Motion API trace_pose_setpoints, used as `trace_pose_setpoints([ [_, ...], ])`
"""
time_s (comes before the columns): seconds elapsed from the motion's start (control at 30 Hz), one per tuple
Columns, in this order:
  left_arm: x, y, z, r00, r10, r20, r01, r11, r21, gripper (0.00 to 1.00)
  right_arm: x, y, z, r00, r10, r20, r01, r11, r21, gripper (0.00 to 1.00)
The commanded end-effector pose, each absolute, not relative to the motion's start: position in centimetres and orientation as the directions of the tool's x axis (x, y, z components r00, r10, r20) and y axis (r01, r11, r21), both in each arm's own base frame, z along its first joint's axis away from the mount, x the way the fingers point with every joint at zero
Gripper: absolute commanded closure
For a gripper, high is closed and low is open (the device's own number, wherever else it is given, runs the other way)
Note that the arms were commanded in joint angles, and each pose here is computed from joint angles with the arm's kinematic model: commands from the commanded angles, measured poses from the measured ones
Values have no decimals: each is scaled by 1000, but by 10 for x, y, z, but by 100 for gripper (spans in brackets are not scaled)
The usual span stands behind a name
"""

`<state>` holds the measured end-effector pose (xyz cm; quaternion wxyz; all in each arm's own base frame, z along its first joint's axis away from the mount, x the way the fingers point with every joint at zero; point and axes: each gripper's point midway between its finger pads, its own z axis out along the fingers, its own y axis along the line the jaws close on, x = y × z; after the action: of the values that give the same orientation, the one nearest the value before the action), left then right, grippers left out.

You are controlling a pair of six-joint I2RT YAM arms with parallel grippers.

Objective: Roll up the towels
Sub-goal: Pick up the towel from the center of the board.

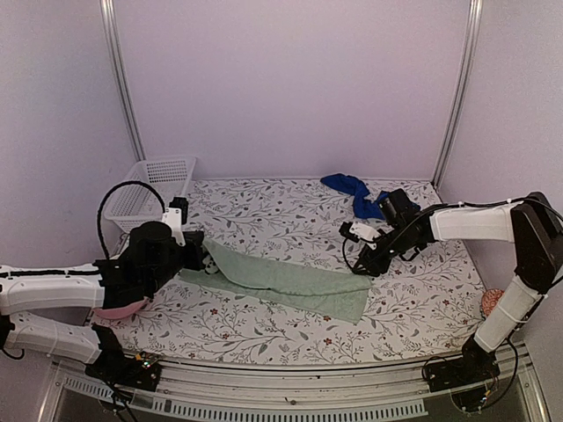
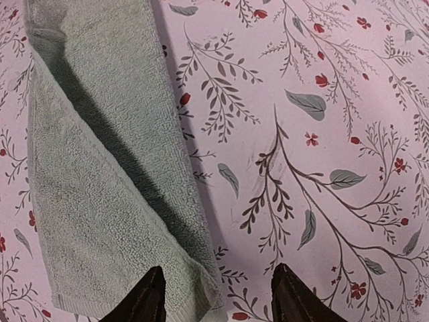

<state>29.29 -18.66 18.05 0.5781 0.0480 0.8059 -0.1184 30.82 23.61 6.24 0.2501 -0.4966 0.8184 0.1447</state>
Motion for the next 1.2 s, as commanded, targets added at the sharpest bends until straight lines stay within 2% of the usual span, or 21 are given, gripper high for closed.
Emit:
trace_pose_setpoints([
  [0.0,294,-181,183,-314,-86,-946,196,969,-153,100,296,244,53,-429,-730,-531,-888,448,102,46],
  [0.1,294,-180,180,-317,-84,-945,192,970,-150,100,289,245,51,-415,-740,-529,-900,418,122,47],
  [0.23,293,-179,176,-324,-83,-942,192,970,-151,100,289,242,51,-407,-749,-523,-903,416,106,58],
  [0.43,292,-179,172,-331,-82,-940,193,969,-153,100,291,237,41,-417,-764,-493,-899,428,95,66],
  [0.53,291,-180,167,-342,-80,-936,196,968,-154,100,292,236,39,-419,-766,-488,-897,432,91,76],
  [0.63,291,-181,162,-360,-73,-930,195,969,-151,100,294,234,41,-417,-768,-486,-895,439,73,95],
  [0.67,291,-181,159,-368,-71,-927,192,970,-150,100,296,233,42,-415,-769,-486,-894,444,61,96],
  [0.9,290,-182,143,-436,-61,-898,170,974,-149,100,339,198,71,-439,-724,-532,-800,584,-136,98],
  [1.17,271,-218,111,-615,-35,-787,250,939,-237,100,386,135,109,-482,-657,-580,-560,740,-373,98],
])
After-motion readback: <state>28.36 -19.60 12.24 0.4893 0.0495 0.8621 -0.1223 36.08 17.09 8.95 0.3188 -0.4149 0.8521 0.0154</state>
